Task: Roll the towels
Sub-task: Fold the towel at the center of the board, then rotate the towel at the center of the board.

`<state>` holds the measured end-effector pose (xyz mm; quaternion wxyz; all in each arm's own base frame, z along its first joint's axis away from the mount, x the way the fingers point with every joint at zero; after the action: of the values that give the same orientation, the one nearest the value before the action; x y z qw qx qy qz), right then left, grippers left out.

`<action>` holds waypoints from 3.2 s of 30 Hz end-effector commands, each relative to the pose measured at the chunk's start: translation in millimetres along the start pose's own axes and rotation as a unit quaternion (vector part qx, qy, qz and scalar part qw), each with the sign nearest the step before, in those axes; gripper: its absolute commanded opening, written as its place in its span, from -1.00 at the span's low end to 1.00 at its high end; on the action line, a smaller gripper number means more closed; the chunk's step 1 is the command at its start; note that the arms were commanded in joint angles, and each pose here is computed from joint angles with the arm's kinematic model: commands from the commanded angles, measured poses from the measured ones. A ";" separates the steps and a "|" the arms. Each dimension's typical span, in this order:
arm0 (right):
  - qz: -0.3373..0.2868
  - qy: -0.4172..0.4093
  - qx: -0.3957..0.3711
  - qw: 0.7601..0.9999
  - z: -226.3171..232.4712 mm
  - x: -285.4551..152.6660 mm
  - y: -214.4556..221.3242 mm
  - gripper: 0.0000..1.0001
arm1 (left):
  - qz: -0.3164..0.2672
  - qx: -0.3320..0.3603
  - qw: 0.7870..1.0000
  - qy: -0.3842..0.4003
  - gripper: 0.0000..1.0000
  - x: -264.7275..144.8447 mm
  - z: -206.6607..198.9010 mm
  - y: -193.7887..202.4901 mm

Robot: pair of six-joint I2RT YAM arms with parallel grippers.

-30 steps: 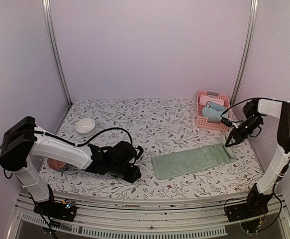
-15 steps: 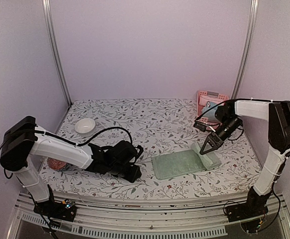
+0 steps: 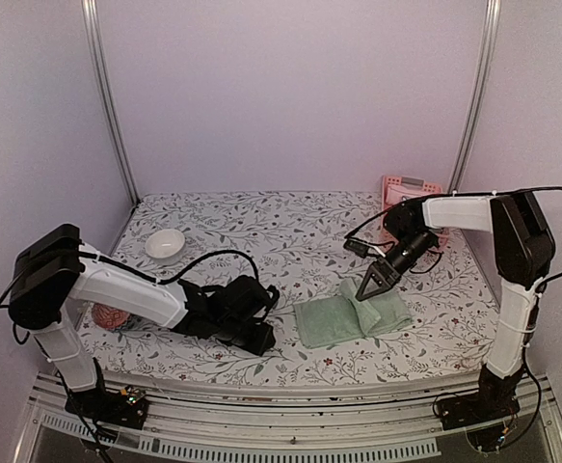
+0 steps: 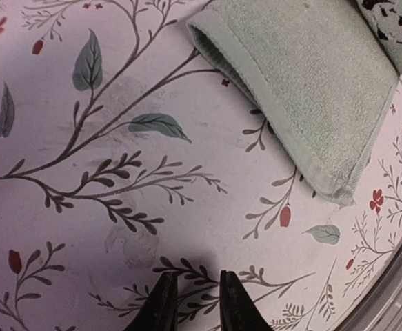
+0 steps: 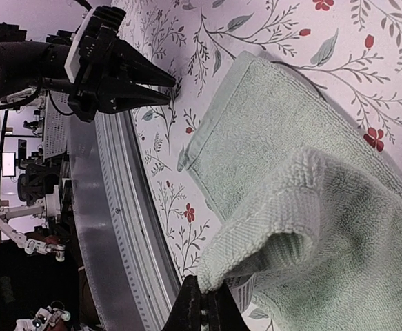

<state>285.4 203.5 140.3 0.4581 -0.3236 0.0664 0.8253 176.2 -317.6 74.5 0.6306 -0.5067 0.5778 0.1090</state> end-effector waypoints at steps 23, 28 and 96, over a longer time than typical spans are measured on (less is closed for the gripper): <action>0.028 -0.031 -0.006 0.999 12.8 51.4 -45.6 -0.93 | -0.016 -0.021 0.998 0.051 -0.50 22.1 -8.7 -16.9; 0.028 -0.042 -0.011 0.999 19.2 53.5 -50.3 -0.92 | -0.016 -0.018 0.998 0.056 -0.50 27.3 -10.1 -20.1; 0.015 0.229 0.013 0.973 -56.9 -31.8 78.2 -0.56 | -0.004 0.022 0.989 0.147 -0.46 43.1 -38.5 -85.6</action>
<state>275.7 118.0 89.0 0.4337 -0.4935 0.1952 0.7282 244.4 -394.5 84.2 0.5647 -0.5219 0.6372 0.0522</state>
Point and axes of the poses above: each gripper's point midway between its finger pads, its own x axis out along the fingers, its own z axis along the line the jaws close on, y = z × x, the point moved 7 cm from there along -x, back along the fingers, and after that the axes turned 9 degrees about x, right-handed, at the moved point
